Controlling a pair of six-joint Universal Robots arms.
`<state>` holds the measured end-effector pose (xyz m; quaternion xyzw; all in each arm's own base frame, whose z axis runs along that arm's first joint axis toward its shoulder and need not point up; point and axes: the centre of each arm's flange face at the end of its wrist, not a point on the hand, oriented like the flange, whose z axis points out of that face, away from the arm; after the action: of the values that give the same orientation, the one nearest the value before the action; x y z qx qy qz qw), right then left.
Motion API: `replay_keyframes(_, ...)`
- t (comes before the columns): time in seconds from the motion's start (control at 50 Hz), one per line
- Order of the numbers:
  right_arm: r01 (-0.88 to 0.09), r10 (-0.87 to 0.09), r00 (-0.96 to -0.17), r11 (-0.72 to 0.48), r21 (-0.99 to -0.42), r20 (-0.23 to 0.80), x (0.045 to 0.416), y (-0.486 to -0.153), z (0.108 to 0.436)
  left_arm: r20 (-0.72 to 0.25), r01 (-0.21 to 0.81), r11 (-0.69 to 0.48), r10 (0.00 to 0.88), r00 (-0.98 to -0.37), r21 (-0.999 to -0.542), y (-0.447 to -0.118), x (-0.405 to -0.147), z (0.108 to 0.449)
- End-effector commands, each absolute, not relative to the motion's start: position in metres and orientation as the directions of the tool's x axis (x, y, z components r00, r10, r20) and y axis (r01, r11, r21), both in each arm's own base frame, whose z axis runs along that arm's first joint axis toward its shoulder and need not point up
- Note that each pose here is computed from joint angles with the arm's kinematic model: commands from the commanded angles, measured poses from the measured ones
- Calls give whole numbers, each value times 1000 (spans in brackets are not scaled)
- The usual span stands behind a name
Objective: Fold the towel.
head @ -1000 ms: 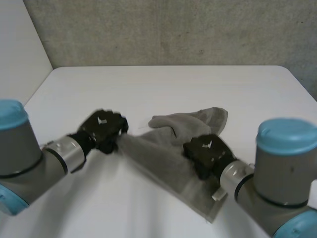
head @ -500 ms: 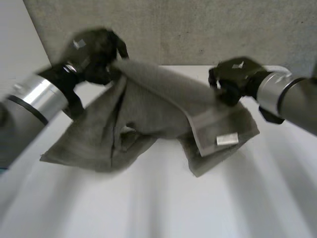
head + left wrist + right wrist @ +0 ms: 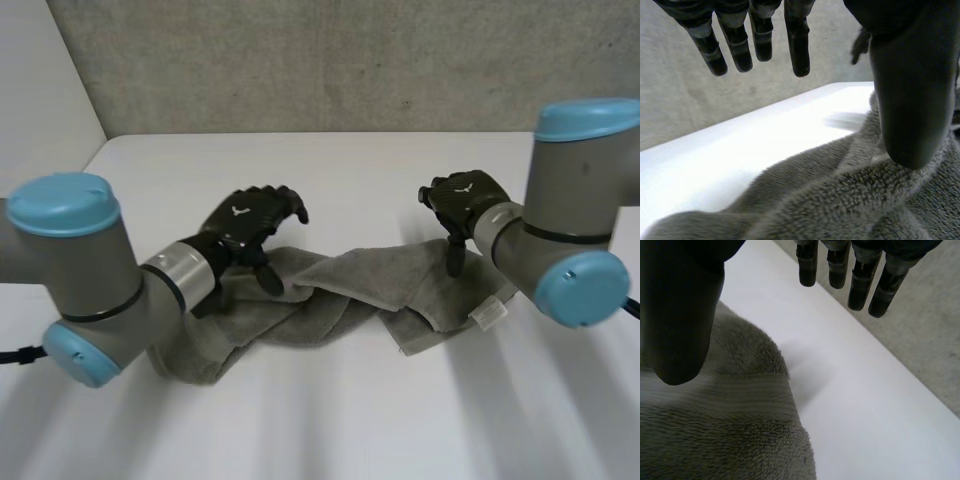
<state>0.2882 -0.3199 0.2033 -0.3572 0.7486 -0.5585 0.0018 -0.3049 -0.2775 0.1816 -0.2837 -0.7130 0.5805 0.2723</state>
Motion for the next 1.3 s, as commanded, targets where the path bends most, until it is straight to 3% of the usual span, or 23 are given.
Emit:
replay_keyframes(0.02,-502,-529,-756,92,-860,385,273,-281,219,48,74,152,667,-744,-986,-272,-280,200)
replay_keyframes(0.12,-512,-542,-751,115,-851,378,261,-253,203,44,73,157,635,-771,-985,-268,-262,203)
replay_keyframes(0.26,-478,-538,-784,204,-854,310,253,-242,179,0,122,166,593,-805,-979,-278,-243,192)
replay_keyframes(0.34,-384,-509,-840,313,-869,187,250,-244,161,-81,208,160,573,-816,-965,-288,-229,179)
replay_keyframes(0.42,-341,-492,-861,371,-864,128,252,-248,147,-109,267,203,568,-816,-942,-293,-221,164)
replay_keyframes(0.52,-332,-495,-861,381,-863,114,257,-252,137,-73,303,307,583,-809,-902,-286,-219,148)
replay_keyframes(0.78,-272,-478,-876,386,-881,61,270,-270,120,-59,299,345,563,-824,-890,-286,-210,146)
replay_keyframes(1.06,-234,-464,-884,326,-916,61,268,-279,135,-56,303,355,562,-825,-885,-287,-209,143)
replay_keyframes(1.18,-216,-472,-879,276,-937,64,266,-277,159,-39,307,388,564,-825,-869,-284,-208,137)
replay_keyframes(1.3,-184,-437,-897,230,-956,67,240,-294,191,-13,313,438,565,-825,-843,-277,-207,136)
